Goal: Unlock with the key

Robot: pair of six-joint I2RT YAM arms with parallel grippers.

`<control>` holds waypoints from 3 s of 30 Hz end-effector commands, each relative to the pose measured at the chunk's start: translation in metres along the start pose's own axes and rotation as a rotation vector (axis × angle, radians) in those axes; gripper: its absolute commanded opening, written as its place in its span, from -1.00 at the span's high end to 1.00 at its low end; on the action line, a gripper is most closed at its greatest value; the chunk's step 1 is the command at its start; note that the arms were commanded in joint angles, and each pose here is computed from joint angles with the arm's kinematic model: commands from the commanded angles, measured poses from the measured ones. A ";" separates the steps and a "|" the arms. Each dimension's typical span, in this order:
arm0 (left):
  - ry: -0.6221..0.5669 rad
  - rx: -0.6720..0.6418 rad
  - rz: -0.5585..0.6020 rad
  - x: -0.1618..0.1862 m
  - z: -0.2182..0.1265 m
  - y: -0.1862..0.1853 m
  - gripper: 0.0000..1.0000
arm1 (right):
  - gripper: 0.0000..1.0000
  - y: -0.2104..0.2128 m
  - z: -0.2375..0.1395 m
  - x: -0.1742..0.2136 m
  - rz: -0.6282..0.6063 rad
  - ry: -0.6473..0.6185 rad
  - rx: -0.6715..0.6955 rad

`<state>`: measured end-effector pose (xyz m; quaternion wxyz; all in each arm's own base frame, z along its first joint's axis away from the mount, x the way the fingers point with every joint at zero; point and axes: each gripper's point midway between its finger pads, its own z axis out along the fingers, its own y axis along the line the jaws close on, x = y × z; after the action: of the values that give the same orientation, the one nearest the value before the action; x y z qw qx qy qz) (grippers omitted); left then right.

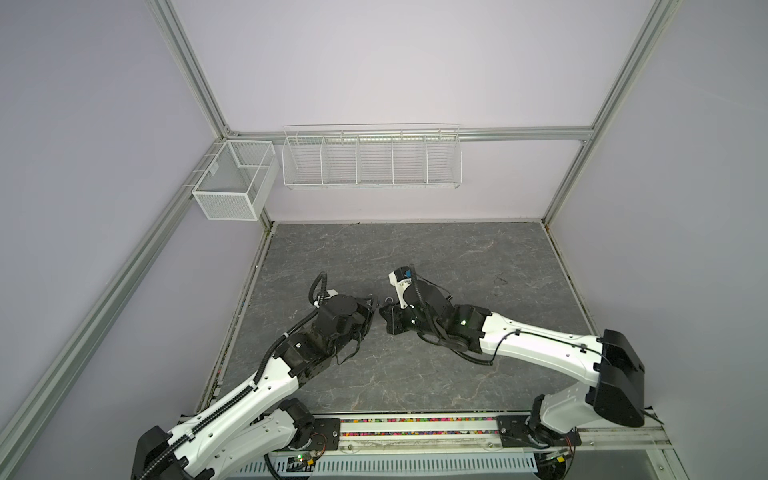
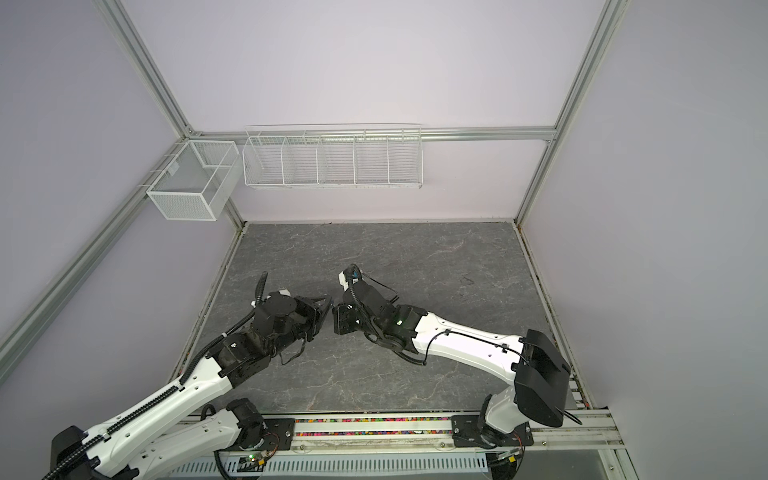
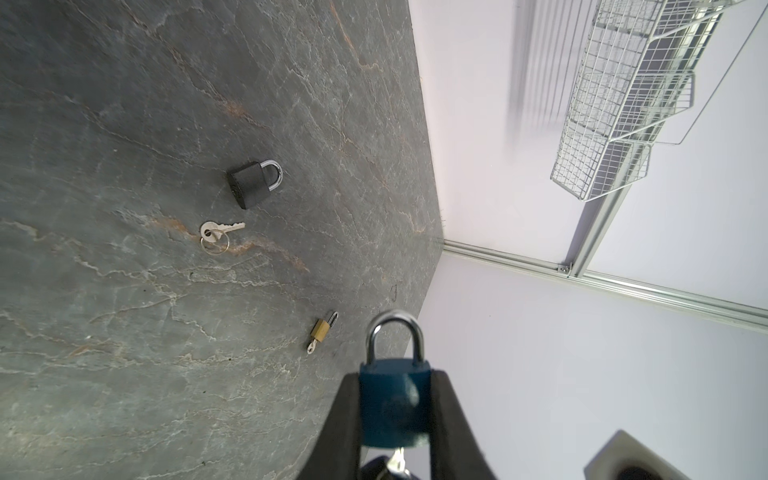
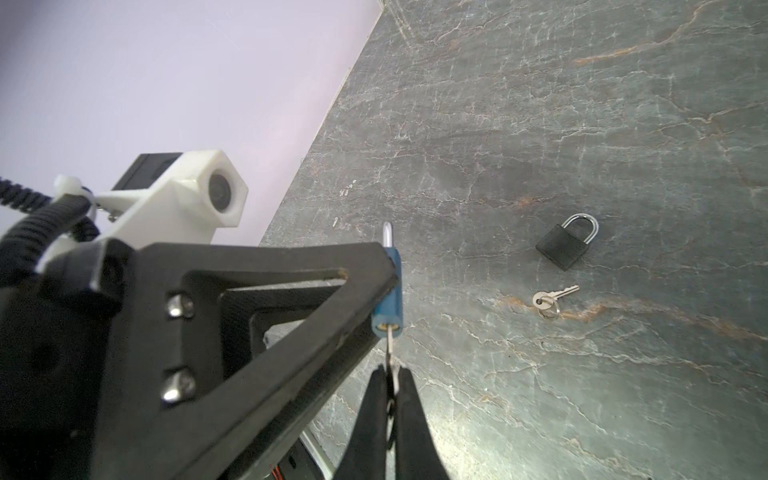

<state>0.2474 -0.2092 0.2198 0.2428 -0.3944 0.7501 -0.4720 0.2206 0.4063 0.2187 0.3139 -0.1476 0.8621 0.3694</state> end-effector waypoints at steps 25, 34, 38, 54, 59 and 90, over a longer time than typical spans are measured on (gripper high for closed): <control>0.178 0.088 -0.041 0.032 -0.006 -0.042 1.00 | 0.87 0.049 0.013 -0.004 -0.194 -0.047 -0.029; 0.222 0.134 -0.056 0.045 -0.009 -0.064 1.00 | 0.87 0.066 0.019 -0.004 -0.069 -0.035 -0.169; 0.214 0.137 -0.041 0.043 -0.011 -0.061 1.00 | 0.87 0.047 0.011 -0.009 -0.204 -0.085 -0.045; 0.186 0.142 0.004 0.038 -0.009 -0.049 1.00 | 0.87 0.044 -0.007 -0.027 0.116 -0.084 -0.253; 0.177 0.128 0.005 0.036 -0.011 -0.049 1.00 | 0.87 0.016 -0.017 -0.025 -0.136 -0.132 0.063; 0.030 0.028 0.015 -0.001 -0.006 -0.023 1.00 | 0.87 0.005 -0.045 -0.035 -0.127 -0.167 0.044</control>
<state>0.2521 -0.2227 0.2504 0.2336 -0.3682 0.7372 -0.5162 0.2285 0.3860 0.2490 0.3706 -0.1411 0.8432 0.3630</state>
